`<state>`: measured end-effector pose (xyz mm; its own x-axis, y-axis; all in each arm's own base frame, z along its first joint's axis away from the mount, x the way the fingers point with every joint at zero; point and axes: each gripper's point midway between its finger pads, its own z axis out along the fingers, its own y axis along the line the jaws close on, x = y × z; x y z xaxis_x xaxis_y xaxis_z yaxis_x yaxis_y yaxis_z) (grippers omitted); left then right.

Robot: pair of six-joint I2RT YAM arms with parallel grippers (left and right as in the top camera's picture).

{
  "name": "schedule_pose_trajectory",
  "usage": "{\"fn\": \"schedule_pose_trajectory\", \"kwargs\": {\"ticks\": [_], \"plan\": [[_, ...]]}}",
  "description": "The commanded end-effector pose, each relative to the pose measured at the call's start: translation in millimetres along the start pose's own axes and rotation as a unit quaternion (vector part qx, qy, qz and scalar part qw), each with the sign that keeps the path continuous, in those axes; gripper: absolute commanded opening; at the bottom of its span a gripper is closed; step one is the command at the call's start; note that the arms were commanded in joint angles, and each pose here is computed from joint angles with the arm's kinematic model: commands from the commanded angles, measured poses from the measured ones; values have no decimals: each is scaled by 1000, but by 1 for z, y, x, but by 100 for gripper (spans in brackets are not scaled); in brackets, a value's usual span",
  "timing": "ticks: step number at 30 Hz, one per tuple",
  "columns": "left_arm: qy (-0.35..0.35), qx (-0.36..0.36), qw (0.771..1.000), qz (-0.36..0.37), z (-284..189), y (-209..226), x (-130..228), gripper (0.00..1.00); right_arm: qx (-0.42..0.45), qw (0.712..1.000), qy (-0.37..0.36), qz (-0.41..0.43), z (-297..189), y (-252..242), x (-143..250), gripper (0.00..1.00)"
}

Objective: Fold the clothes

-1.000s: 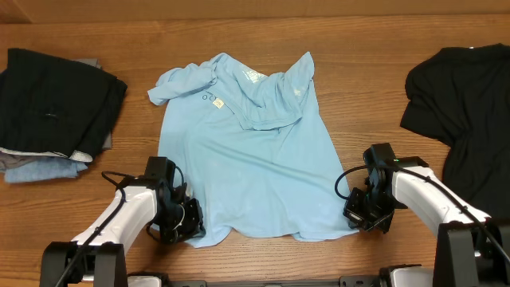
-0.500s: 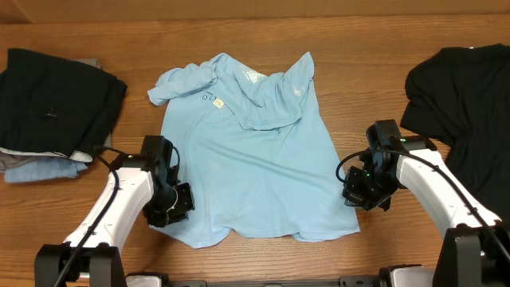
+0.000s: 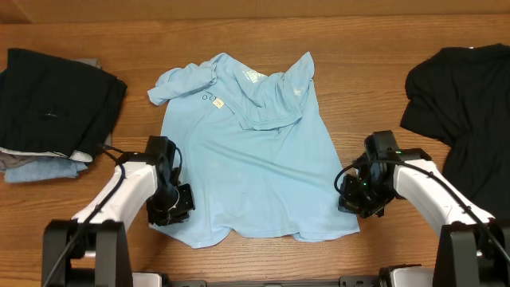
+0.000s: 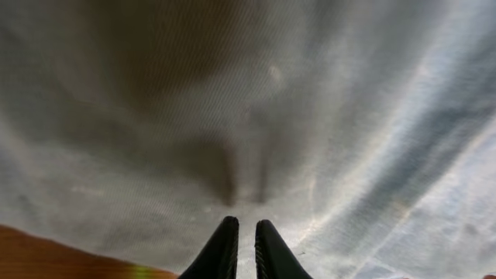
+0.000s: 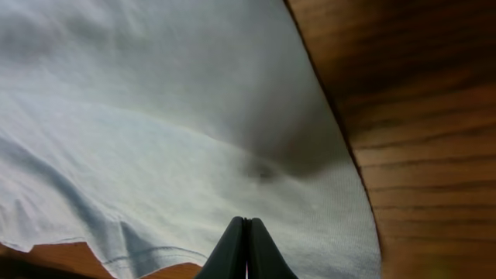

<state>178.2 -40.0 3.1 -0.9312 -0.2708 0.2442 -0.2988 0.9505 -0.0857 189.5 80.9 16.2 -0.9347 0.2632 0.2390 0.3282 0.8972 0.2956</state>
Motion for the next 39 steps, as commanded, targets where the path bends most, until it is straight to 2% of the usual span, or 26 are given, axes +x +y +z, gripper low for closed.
{"fn": "schedule_pose_trajectory", "kwargs": {"ticks": [1, 7, 9, 11, 15, 20, 29, 34, 39], "plan": [[23, -19, 1000, -5, 12, 7, 3, 17, 4, 999, 0, 39, 2, -2, 1, 4], [28, -18, 999, -7, 13, 7, 4, 20, 7, 1000, -2, 27, 3, -3, 0, 4], [31, -20, 999, -7, 13, 7, 5, 16, -21, 1000, 3, 0, 4, 6, 2, 4], [20, -12, 1000, -5, 13, 4, -1, 5, -53, 998, -5, -20, 4, 18, -4, 4], [-6, 13, 1000, -1, 14, -6, -14, 4, -60, 997, -28, -28, 4, 23, -15, 4], [-18, 10, 1000, 0, 15, -6, -21, 4, -61, 997, -28, -26, 6, 23, -18, 4], [16, -7, 1000, -5, 26, 1, -13, 6, -11, 999, 36, 27, 42, -4, -13, 4], [16, -22, 1000, -5, 23, 5, -14, 5, 55, 994, 40, 80, 28, -36, -13, 4], [22, -37, 999, -6, 20, 10, -11, 4, 58, 992, 37, 106, 13, -43, -21, 4]]}}
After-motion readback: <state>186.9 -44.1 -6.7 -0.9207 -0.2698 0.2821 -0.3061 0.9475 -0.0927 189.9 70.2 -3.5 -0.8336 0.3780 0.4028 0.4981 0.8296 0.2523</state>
